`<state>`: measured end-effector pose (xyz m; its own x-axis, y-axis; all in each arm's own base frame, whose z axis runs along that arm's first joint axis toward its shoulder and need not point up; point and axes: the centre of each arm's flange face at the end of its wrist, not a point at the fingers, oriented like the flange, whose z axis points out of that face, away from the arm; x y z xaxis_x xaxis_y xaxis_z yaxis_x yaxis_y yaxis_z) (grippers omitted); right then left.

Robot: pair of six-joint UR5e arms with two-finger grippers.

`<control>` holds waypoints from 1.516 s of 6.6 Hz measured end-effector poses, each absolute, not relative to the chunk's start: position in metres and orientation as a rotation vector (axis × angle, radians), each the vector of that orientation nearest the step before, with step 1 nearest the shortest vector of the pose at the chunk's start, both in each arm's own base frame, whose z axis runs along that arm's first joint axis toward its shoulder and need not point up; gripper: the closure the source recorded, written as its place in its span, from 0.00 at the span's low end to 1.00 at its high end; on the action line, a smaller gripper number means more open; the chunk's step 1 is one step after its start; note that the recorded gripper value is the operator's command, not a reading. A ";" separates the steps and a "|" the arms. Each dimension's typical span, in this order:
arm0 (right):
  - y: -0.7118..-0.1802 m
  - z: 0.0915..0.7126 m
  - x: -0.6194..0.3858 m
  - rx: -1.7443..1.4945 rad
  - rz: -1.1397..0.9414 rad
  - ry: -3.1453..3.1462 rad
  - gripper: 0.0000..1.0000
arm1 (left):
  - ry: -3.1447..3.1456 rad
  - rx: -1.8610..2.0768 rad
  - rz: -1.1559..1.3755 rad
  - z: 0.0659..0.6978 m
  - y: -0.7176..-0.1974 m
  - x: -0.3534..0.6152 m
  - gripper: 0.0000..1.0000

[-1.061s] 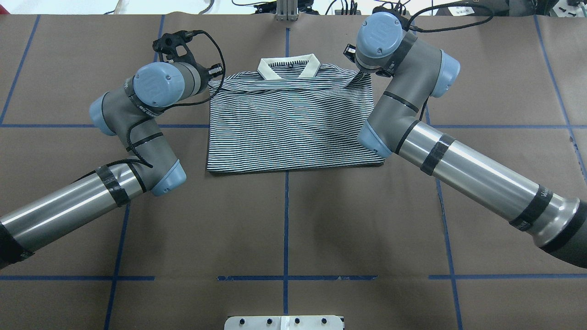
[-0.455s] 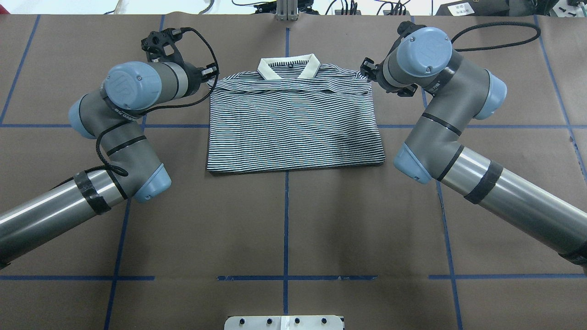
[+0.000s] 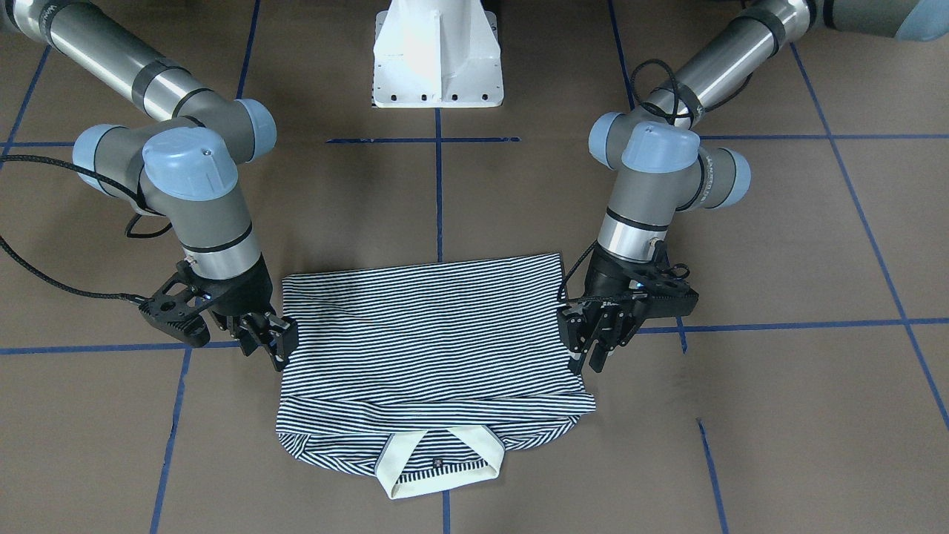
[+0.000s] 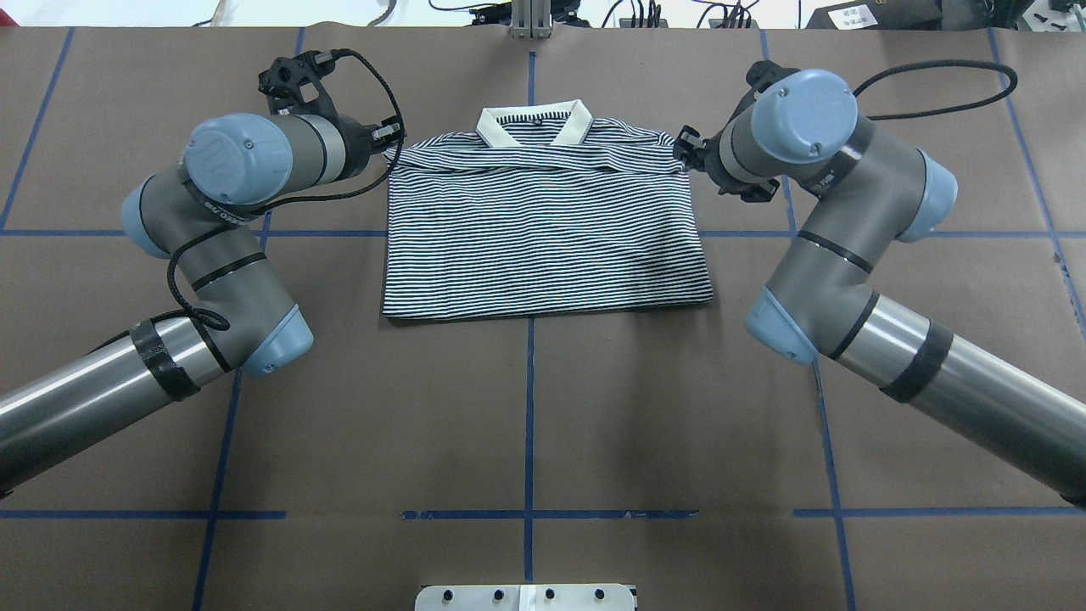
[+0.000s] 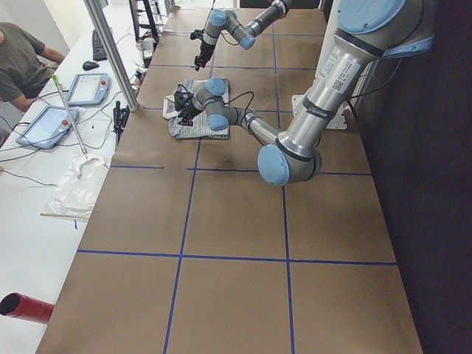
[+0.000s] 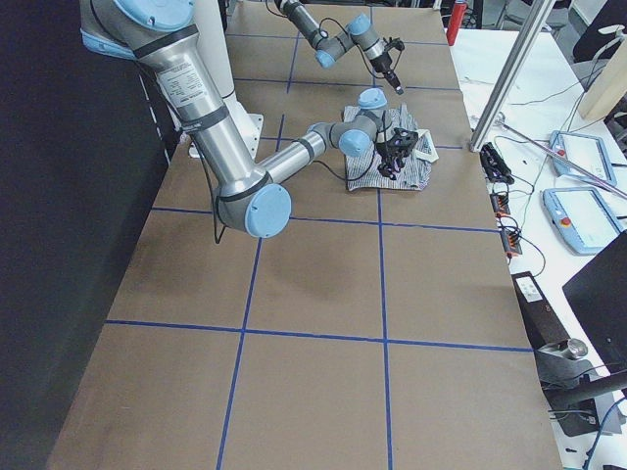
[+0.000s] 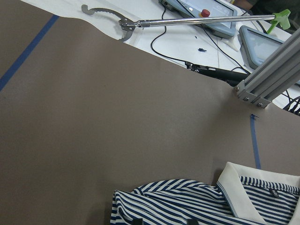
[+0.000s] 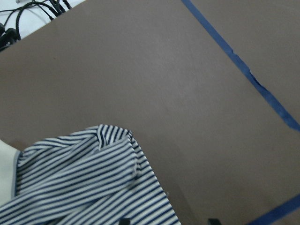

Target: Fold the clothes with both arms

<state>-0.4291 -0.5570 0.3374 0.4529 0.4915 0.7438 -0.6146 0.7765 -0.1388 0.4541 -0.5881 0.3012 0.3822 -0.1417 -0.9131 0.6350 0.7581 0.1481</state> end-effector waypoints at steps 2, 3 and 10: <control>-0.469 0.362 -0.448 0.088 0.691 -0.874 0.36 | 1.069 0.530 -0.525 0.303 -0.586 0.453 0.57; -0.446 0.369 -0.461 0.084 0.683 -0.865 0.37 | 1.063 0.527 -0.524 0.305 -0.586 0.453 0.57; -0.445 0.377 -0.476 0.122 0.689 -0.840 1.00 | 1.049 0.523 -0.521 0.312 -0.584 0.454 0.57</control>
<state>-0.4757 -0.4448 0.3765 0.4664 0.5136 0.7201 -0.6063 0.7784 -0.1625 0.4543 -0.5840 0.3123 0.4034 -0.1508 -0.9025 0.6281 0.7629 0.1532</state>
